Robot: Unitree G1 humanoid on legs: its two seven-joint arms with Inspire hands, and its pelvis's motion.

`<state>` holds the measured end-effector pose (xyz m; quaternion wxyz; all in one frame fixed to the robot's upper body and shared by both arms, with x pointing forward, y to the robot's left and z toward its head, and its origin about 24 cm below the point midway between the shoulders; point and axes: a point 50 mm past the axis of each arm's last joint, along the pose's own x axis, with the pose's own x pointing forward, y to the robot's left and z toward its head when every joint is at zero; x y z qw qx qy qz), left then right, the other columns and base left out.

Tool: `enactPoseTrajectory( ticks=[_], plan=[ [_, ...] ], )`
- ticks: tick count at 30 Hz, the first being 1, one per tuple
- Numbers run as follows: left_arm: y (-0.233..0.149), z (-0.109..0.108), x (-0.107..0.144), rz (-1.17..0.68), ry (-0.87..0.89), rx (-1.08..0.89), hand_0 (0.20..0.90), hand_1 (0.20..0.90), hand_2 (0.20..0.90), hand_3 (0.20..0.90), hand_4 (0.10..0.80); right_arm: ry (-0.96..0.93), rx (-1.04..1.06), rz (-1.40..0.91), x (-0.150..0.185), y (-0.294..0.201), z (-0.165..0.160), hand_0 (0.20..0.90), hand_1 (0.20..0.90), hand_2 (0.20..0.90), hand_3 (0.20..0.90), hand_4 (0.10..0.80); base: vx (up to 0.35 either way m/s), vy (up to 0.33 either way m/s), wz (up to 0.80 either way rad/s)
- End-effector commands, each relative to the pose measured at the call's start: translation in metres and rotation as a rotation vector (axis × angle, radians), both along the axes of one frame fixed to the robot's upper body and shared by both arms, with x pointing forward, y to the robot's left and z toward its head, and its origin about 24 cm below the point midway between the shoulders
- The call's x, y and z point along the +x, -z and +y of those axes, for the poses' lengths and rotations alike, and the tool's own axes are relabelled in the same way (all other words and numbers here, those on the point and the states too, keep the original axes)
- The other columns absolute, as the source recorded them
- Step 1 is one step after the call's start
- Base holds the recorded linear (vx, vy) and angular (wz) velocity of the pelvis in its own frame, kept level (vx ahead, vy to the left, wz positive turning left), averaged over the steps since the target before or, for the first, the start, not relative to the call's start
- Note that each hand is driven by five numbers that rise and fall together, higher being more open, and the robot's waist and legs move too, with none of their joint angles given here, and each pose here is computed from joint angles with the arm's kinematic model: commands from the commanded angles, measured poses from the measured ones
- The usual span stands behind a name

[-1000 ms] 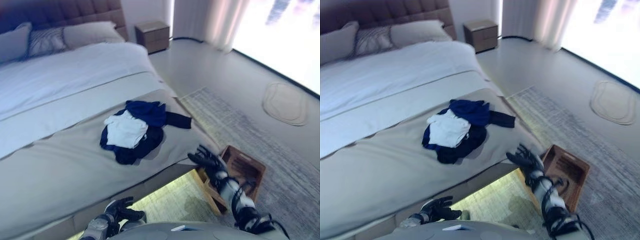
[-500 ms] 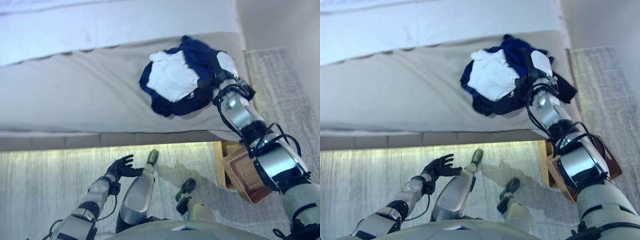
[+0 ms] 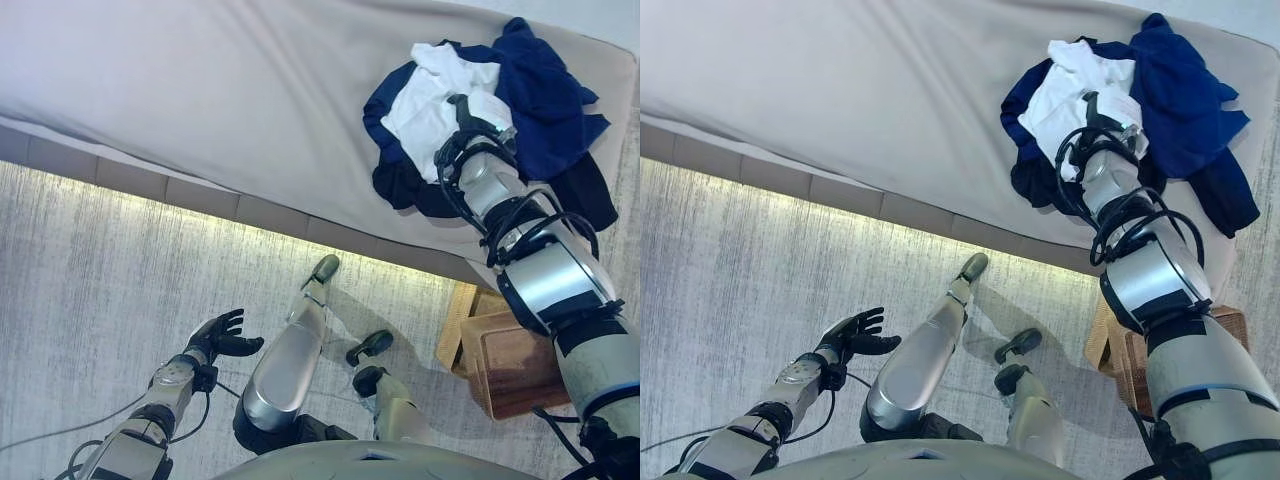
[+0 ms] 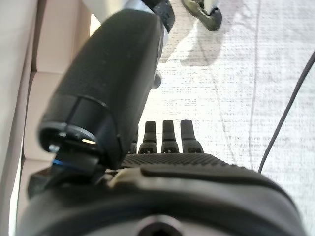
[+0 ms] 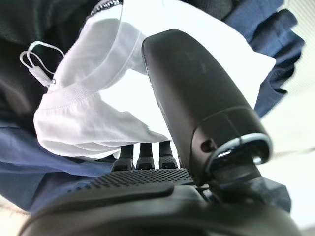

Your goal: Pick up the clothes from the bed and place them into the basket

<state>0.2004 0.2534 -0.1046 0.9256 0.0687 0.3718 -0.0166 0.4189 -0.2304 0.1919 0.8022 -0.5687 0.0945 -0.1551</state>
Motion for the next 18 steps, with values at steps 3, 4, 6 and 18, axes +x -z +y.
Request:
enactPoseTrajectory(
  ticks=[3, 4, 6, 18],
  plan=[
    [0.006, 0.026, -0.036, 0.034, -0.038, 0.031, 0.9, 0.9, 0.9, 0.9, 0.8, -0.017, -0.086, -0.313, 0.001, -0.068, 0.004, 0.3, 0.3, 0.3, 0.2, 0.1, 0.001, -0.045, -0.04],
    [0.006, 0.027, -0.037, 0.034, -0.039, 0.035, 0.9, 0.9, 0.9, 0.9, 0.8, -0.031, -0.081, -0.383, 0.0, -0.077, 0.008, 0.3, 0.3, 0.3, 0.2, 0.1, 0.007, -0.058, -0.08],
    [0.006, 0.028, -0.039, 0.035, -0.042, 0.046, 0.9, 0.9, 0.9, 0.9, 0.8, -0.067, -0.078, -0.595, -0.006, -0.107, 0.02, 0.3, 0.3, 0.3, 0.2, 0.1, 0.011, -0.054, -0.12],
    [0.024, 0.028, -0.079, 0.189, -0.047, 0.119, 0.9, 0.9, 0.9, 0.9, 0.8, -0.261, -0.02, -1.495, -0.133, -0.188, 0.021, 0.3, 0.3, 0.3, 0.2, 0.1, 0.037, -0.054, -0.21]
  ],
)
